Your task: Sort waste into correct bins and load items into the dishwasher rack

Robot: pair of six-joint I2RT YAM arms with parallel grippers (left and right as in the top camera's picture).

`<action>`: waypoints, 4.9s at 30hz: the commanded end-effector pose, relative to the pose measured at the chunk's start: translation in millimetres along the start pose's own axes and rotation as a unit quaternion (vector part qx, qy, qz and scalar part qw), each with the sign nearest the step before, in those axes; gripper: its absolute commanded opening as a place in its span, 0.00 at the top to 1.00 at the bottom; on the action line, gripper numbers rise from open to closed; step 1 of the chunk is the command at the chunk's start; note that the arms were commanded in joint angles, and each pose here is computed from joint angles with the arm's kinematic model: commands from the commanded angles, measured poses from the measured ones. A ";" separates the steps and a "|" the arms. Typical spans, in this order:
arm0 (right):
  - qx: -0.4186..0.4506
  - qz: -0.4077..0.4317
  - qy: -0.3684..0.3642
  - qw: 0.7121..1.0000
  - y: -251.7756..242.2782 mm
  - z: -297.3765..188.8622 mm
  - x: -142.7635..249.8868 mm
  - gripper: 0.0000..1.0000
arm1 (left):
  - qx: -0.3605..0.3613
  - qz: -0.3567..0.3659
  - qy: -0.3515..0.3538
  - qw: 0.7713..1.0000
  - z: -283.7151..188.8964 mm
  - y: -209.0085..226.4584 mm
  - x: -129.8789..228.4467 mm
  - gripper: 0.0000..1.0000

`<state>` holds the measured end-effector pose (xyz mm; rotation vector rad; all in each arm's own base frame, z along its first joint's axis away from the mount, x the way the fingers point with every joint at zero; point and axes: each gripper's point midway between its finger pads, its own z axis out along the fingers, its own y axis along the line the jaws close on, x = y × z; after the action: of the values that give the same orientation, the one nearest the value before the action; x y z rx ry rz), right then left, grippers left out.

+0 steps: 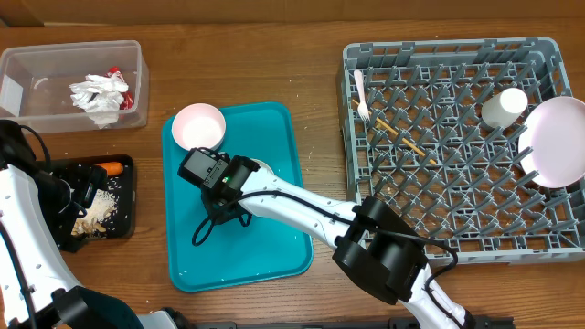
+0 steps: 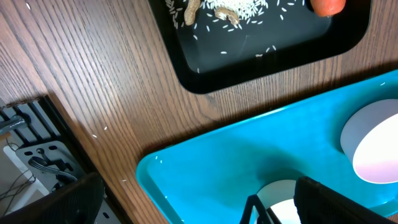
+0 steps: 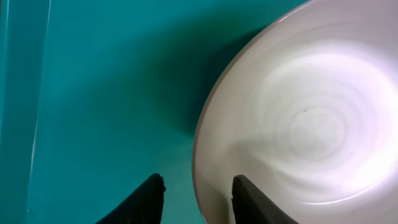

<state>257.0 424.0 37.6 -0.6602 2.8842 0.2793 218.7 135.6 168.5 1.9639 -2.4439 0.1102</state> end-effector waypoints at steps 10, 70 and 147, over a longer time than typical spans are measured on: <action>0.007 0.004 -0.008 1.000 -3.0 -2.7 -4.0 0.80 | -0.003 0.008 0.001 1.000 1.1 0.7 0.1 0.00; -0.229 0.406 -0.164 0.869 -352.8 -346.5 78.3 0.96 | -0.003 0.007 0.001 1.000 1.1 0.7 0.1 0.00; -0.078 0.579 -0.110 0.804 -444.8 -258.9 178.8 0.94 | -0.003 0.007 0.001 1.000 1.1 0.7 0.1 0.00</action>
<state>262.1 -96.1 180.4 1.1182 2.6533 0.6904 218.6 135.5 168.3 1.9634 -2.4433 0.1101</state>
